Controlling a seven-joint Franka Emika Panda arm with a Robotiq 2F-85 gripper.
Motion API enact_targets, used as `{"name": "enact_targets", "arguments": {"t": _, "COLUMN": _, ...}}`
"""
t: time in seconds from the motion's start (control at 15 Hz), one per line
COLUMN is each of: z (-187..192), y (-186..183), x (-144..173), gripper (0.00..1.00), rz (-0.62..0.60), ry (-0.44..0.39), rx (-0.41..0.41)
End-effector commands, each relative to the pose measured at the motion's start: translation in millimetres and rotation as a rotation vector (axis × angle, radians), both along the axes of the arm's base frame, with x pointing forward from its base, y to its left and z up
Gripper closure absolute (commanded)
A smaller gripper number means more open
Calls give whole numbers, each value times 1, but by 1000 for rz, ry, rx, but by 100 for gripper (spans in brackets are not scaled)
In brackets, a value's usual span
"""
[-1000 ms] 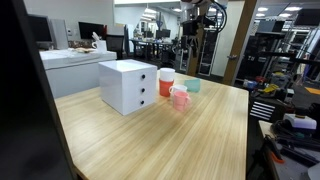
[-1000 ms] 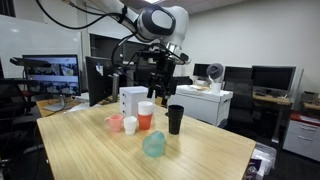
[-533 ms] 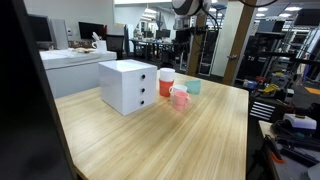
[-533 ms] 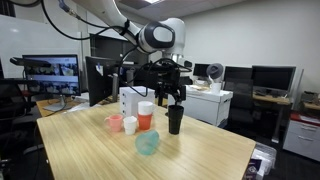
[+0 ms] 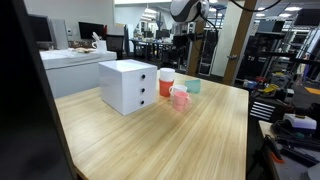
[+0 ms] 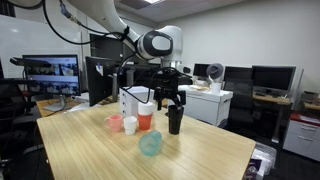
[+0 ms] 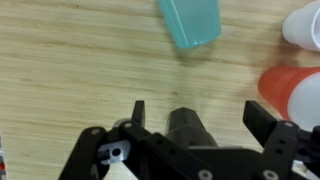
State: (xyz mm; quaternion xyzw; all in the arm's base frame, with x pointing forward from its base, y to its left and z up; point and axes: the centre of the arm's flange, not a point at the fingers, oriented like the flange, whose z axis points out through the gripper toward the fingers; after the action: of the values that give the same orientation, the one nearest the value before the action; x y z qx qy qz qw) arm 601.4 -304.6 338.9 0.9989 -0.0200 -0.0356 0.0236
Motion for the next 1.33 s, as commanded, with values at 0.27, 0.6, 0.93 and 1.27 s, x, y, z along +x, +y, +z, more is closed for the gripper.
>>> {"name": "enact_targets", "arguments": {"t": 0.27, "z": -18, "y": -14, "x": -35, "gripper": 0, "rz": 116, "ry": 34, "rx": -22}}
{"name": "enact_targets", "arguments": {"t": 0.6, "z": -36, "y": -27, "x": -50, "gripper": 0, "rz": 150, "ry": 29, "rx": -67}}
{"name": "enact_targets", "arguments": {"t": 0.93, "z": -53, "y": -26, "x": -61, "gripper": 0, "rz": 167, "ry": 65, "rx": -74}}
{"name": "enact_targets", "arguments": {"t": 1.27, "z": -63, "y": -26, "x": -70, "gripper": 0, "rz": 187, "ry": 164, "rx": -68}}
